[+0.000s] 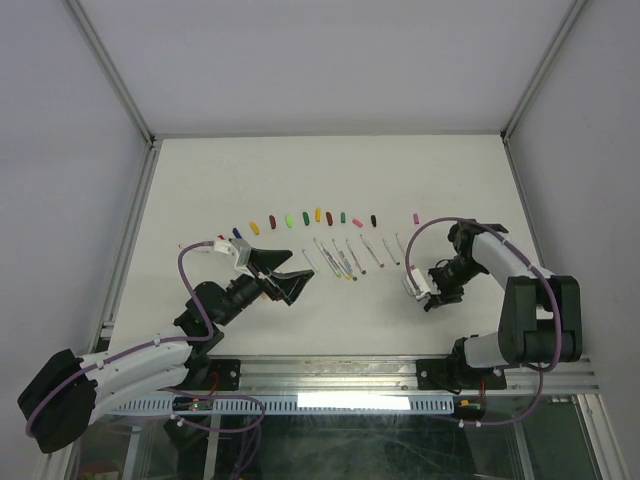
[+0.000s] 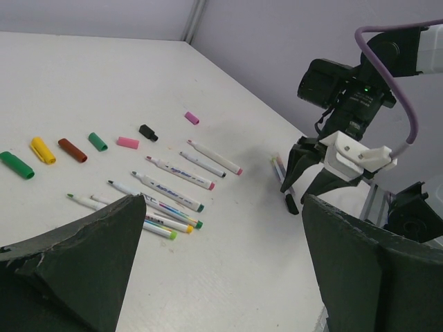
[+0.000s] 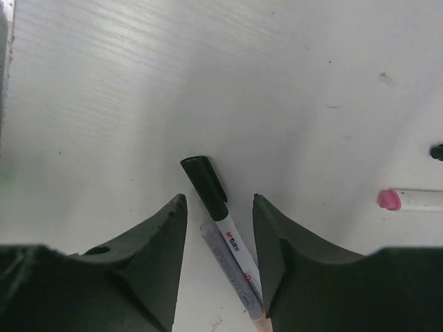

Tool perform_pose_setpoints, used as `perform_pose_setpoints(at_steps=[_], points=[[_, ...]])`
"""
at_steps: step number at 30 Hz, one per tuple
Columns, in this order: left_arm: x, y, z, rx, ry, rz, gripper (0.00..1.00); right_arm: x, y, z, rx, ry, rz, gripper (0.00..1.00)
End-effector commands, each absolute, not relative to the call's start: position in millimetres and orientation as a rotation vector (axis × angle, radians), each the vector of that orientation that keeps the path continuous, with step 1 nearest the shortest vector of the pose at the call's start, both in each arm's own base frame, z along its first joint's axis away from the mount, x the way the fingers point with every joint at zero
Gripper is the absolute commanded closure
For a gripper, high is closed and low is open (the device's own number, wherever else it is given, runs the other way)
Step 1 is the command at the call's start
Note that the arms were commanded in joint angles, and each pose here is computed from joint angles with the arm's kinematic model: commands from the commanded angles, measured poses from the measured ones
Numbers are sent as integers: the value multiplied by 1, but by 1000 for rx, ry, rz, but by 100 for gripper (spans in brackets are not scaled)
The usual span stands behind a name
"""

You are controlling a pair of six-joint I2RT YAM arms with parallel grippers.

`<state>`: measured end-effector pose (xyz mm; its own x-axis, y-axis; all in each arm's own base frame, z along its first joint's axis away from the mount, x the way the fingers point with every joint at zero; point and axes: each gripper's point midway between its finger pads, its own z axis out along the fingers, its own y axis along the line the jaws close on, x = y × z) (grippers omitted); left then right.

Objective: Open the pen caps
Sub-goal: Pick up the pen from the center of the board.

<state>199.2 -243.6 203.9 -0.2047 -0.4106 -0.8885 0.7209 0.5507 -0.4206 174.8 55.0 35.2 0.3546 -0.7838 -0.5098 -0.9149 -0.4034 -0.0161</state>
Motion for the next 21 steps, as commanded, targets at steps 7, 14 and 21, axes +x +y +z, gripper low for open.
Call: perform_pose_setpoints(at_steps=[7, 14, 21], points=[[199, -240, 208, 265, 1417, -1051, 1, 189, 49, 16, -2479, 1393, 500, 61], [199, -238, 207, 258, 1419, -1053, 1, 204, 53, 21, -2455, 1398, 468, 71], [199, -238, 206, 257, 1424, -1052, 1, 223, 52, 23, -2449, 1443, 476, 82]])
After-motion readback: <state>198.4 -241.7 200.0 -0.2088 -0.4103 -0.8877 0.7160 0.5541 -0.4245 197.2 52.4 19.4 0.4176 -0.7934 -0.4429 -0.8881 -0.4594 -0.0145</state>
